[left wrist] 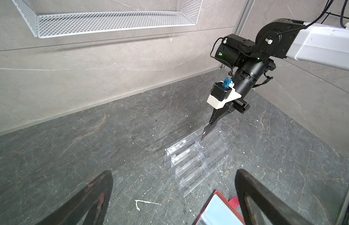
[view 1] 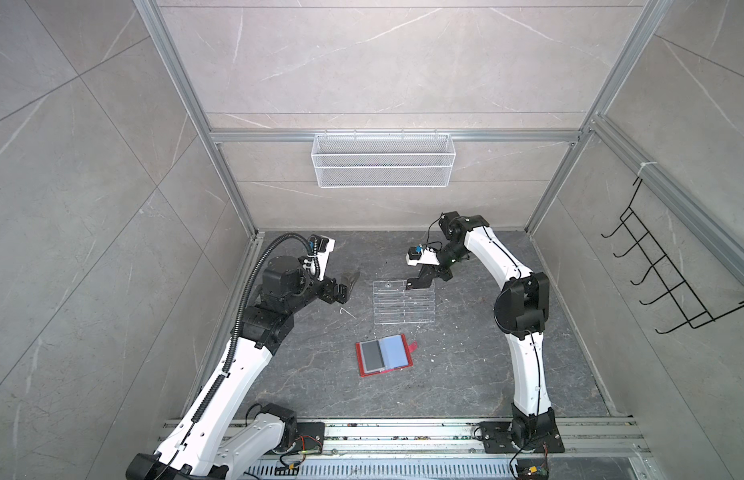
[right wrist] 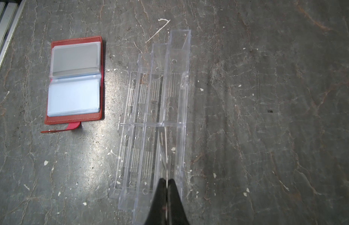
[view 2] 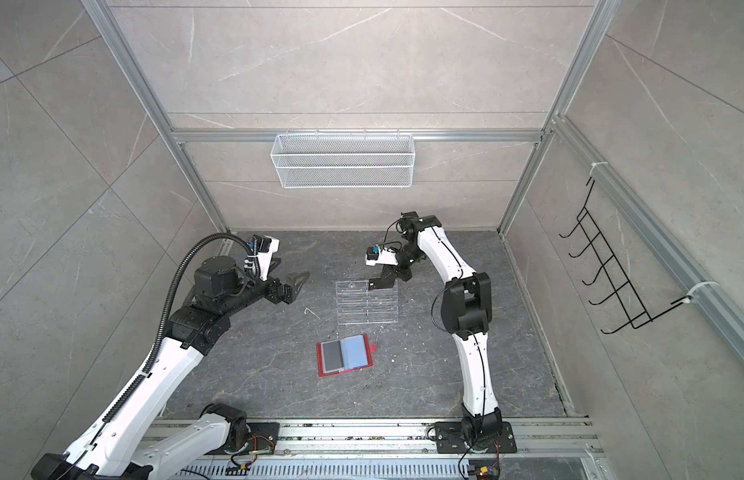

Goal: Take the credit cards out of the card holder

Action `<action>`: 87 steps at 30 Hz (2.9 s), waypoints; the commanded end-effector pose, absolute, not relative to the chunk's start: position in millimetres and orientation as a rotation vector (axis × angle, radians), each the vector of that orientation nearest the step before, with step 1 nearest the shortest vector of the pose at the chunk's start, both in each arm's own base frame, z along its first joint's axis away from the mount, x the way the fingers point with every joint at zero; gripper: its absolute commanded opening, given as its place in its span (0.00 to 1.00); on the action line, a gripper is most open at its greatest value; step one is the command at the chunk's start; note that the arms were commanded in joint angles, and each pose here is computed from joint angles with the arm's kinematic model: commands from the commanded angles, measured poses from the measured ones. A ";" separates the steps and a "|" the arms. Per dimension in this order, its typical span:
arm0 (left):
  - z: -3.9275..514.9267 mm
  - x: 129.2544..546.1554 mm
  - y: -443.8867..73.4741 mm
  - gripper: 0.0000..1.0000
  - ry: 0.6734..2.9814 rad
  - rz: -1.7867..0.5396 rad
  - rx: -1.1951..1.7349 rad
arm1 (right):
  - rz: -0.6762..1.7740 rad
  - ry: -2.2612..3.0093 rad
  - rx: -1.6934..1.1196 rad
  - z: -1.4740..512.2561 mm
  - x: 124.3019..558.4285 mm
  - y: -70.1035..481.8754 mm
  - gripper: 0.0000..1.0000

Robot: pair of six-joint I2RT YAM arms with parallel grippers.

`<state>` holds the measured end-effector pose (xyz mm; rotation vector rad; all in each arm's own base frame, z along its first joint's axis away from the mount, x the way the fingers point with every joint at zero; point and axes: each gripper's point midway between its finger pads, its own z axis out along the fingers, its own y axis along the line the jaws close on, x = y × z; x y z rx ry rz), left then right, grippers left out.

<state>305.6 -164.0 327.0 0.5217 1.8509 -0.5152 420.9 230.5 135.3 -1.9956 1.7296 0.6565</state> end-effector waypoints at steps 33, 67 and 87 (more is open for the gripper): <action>316.9 301.3 -172.7 1.00 1.827 -0.558 0.574 | 0.608 1.695 -1.938 181.0 422.5 232.8 0.00; 302.2 301.8 -173.5 1.00 1.871 -0.559 0.588 | 0.617 1.808 -1.983 129.4 432.6 227.8 0.04; 292.2 302.8 -175.3 1.00 1.920 -0.644 0.483 | 0.350 1.809 -1.846 163.7 478.8 230.7 0.22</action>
